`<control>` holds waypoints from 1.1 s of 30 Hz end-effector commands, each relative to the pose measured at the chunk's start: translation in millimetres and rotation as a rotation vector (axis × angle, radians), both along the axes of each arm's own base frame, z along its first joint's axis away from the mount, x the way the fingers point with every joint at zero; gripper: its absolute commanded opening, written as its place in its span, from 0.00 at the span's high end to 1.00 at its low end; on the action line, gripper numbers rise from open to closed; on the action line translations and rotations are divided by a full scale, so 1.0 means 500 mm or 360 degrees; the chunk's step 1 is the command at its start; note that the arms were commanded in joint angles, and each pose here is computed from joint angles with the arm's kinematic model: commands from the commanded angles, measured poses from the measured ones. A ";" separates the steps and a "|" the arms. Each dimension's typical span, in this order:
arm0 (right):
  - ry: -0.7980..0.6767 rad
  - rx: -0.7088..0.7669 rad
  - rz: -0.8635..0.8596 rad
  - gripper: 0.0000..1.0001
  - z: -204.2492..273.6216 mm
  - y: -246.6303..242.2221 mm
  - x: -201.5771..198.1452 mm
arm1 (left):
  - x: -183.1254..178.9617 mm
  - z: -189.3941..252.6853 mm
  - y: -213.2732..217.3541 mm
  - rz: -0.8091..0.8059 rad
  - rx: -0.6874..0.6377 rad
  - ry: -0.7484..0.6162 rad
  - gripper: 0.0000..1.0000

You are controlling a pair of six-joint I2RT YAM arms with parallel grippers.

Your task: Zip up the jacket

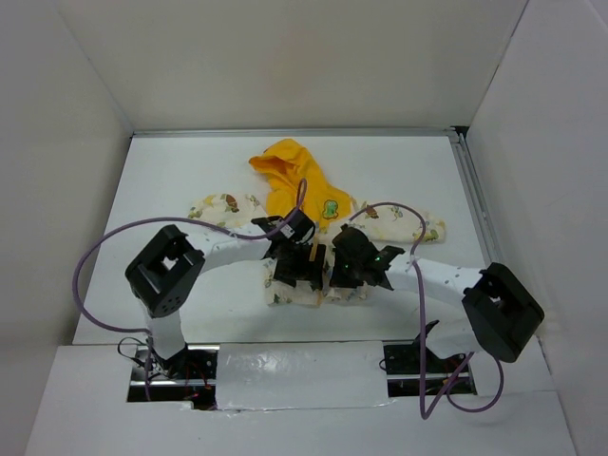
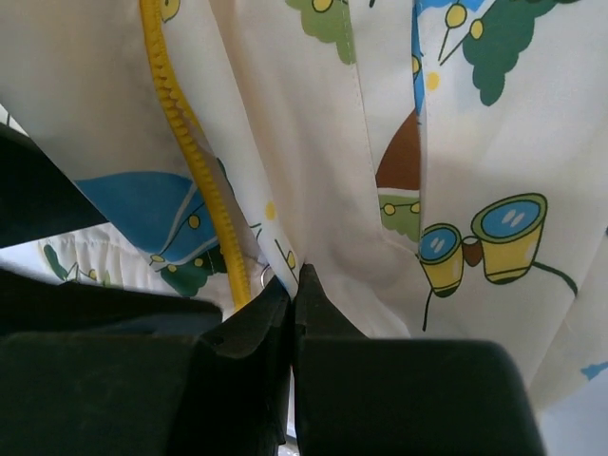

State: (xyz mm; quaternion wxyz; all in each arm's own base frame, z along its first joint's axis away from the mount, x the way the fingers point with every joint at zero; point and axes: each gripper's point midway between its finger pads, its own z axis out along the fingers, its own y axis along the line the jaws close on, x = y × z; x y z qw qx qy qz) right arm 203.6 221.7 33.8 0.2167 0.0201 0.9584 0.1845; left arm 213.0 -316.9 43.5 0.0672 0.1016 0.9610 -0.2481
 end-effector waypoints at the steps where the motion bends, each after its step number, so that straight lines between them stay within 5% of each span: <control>1: -0.0064 0.0069 -0.0014 0.98 0.016 0.008 0.014 | -0.005 -0.027 0.020 0.0080 0.0212 0.0062 0.10; 4: -0.0069 0.0085 -0.0002 0.99 0.013 0.009 0.011 | -0.004 -0.033 0.018 0.0102 0.0261 0.0065 0.27; 7: -0.0112 0.0123 0.0043 0.98 0.016 0.017 0.013 | -0.005 -0.029 0.018 0.0105 0.0258 0.0062 0.61; 13: -0.0275 0.0320 0.0213 1.00 0.051 0.056 0.015 | -0.012 0.008 0.012 0.0078 0.0153 0.0009 0.90; 18: -0.0581 0.0625 0.0394 1.00 0.122 0.092 0.008 | -0.018 0.053 0.029 0.0114 0.0092 -0.0073 1.00; 28: -0.1092 0.1005 0.0591 1.00 0.281 0.108 -0.011 | 0.004 0.201 0.038 0.0166 -0.0314 -0.0513 1.00; 33: -0.1100 0.0915 0.0557 1.00 0.277 0.090 -0.001 | -0.001 0.236 0.046 0.0112 -0.0460 -0.0685 0.94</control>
